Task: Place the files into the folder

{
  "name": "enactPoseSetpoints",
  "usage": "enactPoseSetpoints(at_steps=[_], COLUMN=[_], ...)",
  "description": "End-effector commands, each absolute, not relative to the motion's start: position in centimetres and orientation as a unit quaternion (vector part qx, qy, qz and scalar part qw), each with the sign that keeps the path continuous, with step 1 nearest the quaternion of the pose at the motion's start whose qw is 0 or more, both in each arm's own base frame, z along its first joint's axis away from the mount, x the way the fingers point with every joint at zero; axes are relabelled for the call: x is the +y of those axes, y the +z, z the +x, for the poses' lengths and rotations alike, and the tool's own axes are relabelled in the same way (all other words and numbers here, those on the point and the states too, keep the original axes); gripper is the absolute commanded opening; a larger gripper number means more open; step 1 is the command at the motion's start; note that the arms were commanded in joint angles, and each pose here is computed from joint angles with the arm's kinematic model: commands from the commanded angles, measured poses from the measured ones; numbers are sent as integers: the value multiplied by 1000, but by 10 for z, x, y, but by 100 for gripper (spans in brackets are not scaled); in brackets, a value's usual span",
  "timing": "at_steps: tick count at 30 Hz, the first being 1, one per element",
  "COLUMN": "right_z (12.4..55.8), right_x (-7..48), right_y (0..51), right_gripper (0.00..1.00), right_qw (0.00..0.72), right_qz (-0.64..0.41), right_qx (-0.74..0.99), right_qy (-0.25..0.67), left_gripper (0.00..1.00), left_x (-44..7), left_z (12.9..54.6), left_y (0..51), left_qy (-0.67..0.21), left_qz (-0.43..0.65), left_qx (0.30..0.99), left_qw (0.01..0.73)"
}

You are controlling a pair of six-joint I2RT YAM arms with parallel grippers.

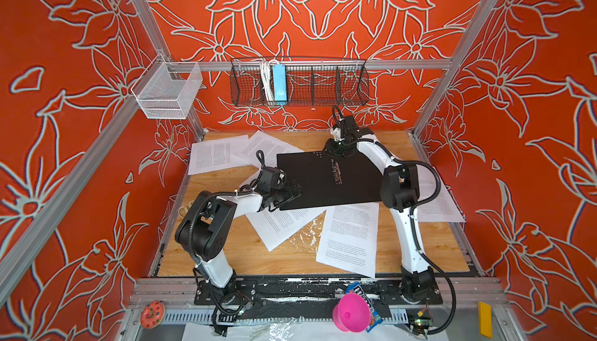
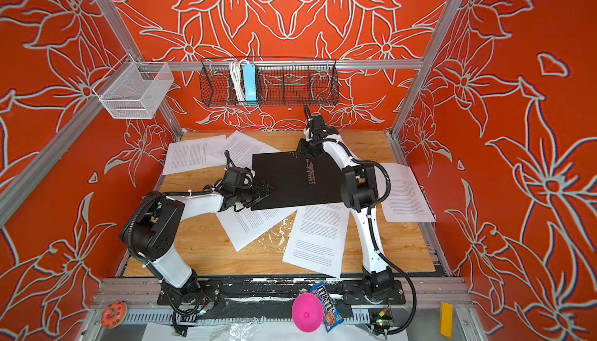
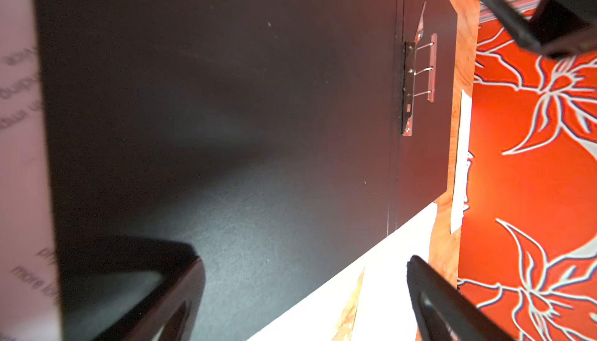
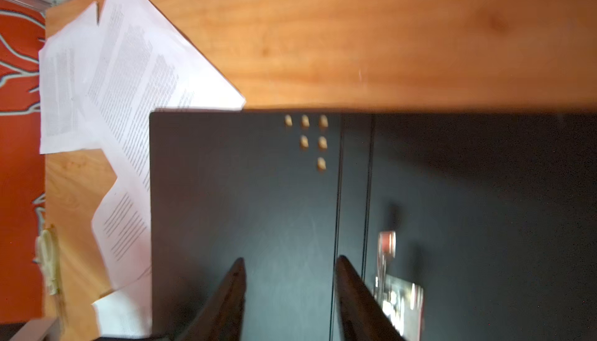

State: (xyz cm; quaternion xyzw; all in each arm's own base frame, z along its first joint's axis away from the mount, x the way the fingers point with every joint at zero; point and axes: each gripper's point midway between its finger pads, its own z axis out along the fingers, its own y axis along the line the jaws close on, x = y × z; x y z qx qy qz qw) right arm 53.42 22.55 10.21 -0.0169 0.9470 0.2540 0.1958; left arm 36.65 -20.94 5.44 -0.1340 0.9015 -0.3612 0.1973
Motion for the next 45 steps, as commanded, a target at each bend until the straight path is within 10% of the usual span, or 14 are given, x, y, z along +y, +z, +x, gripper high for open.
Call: enactPoseSetpoints(at_steps=[1, 13, 22, 45], right_z=[505, 353, 279, 213], right_x=[207, 112, 89, 66], right_y=[166, 133, 91, 31], right_gripper=[65, 88, 98, 98], right_qw=[252, 232, 221, 156], right_qz=[-15, 111, 156, 243], right_qx=[935, 934, 932, 930], right_qy=[250, 246, 241, 225], left_gripper=[98, 98, 98, 98], left_x=[-210, -277, -308, -371], left_z=[342, 315, 234, 208], left_y=[31, 113, 83, 34], left_qy=[-359, -434, -406, -399], left_qz=[-132, 48, 133, 153], left_qx=[913, 881, 902, 903], left_qw=[145, 181, 61, -47])
